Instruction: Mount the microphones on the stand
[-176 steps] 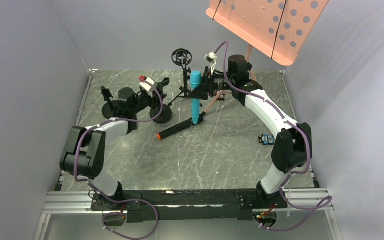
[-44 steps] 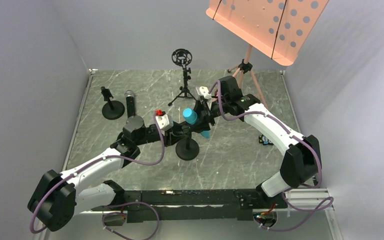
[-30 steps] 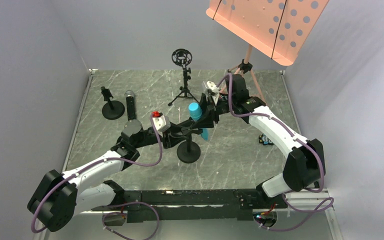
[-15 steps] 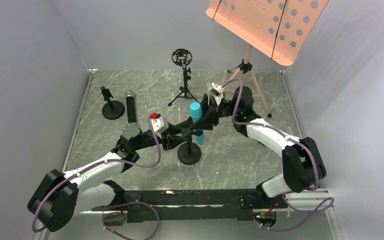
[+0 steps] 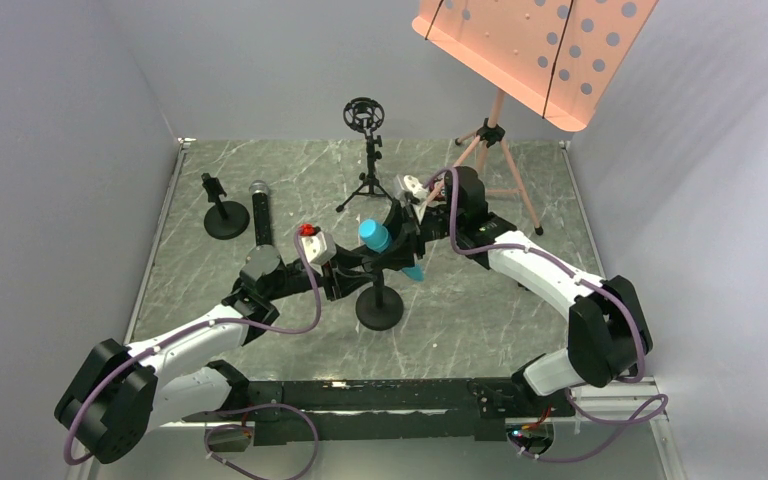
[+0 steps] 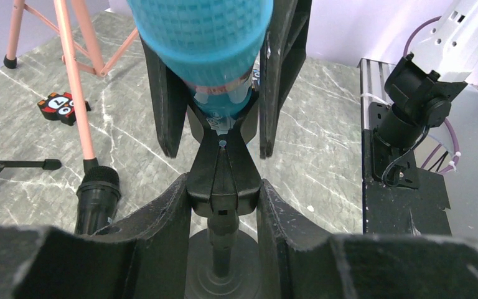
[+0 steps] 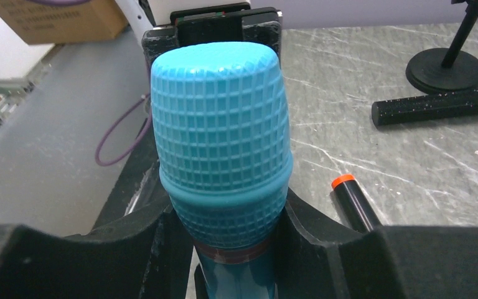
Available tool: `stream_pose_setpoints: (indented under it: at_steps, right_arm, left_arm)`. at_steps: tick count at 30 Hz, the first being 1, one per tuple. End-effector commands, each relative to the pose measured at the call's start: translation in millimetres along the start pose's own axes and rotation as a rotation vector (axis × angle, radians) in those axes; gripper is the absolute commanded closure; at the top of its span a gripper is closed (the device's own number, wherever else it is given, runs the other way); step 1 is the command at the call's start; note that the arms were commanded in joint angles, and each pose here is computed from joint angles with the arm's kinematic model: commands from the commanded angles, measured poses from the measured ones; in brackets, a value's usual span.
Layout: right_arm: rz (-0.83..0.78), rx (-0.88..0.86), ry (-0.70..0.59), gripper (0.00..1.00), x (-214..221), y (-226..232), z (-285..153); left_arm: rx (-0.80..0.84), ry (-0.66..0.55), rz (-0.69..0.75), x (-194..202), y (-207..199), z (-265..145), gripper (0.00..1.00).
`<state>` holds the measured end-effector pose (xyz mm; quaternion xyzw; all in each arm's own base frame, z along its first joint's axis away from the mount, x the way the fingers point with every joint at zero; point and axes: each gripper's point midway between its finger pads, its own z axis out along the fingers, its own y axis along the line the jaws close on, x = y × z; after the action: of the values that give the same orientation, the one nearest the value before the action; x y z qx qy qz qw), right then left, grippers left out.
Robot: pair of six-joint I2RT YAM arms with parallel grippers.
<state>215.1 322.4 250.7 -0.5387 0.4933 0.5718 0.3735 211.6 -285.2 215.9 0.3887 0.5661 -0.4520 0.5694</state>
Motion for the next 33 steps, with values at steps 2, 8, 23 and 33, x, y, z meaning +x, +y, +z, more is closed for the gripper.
stream_pose_setpoints:
  at_steps: [2, 8, 23, 33]
  right_arm:
    - [-0.046, -0.040, 0.040, 0.85, 4, 12, 5]
    - [-0.029, -0.065, 0.013, 0.85, -4, 19, 1]
    - [0.076, -0.021, -0.180, 0.84, -27, 19, -16]
    - [0.067, -0.055, -0.204, 0.84, -23, 13, 0]
  left_arm:
    - [-0.012, -0.034, -0.003, -9, 1, 0, 0.88]
    - [-0.019, -0.045, -0.011, -8, 1, -2, 0.87]
    - [-0.034, -0.126, -0.044, -15, 0, -4, 0.88]
    - [-0.007, -0.134, -0.061, -16, -3, 0, 0.88]
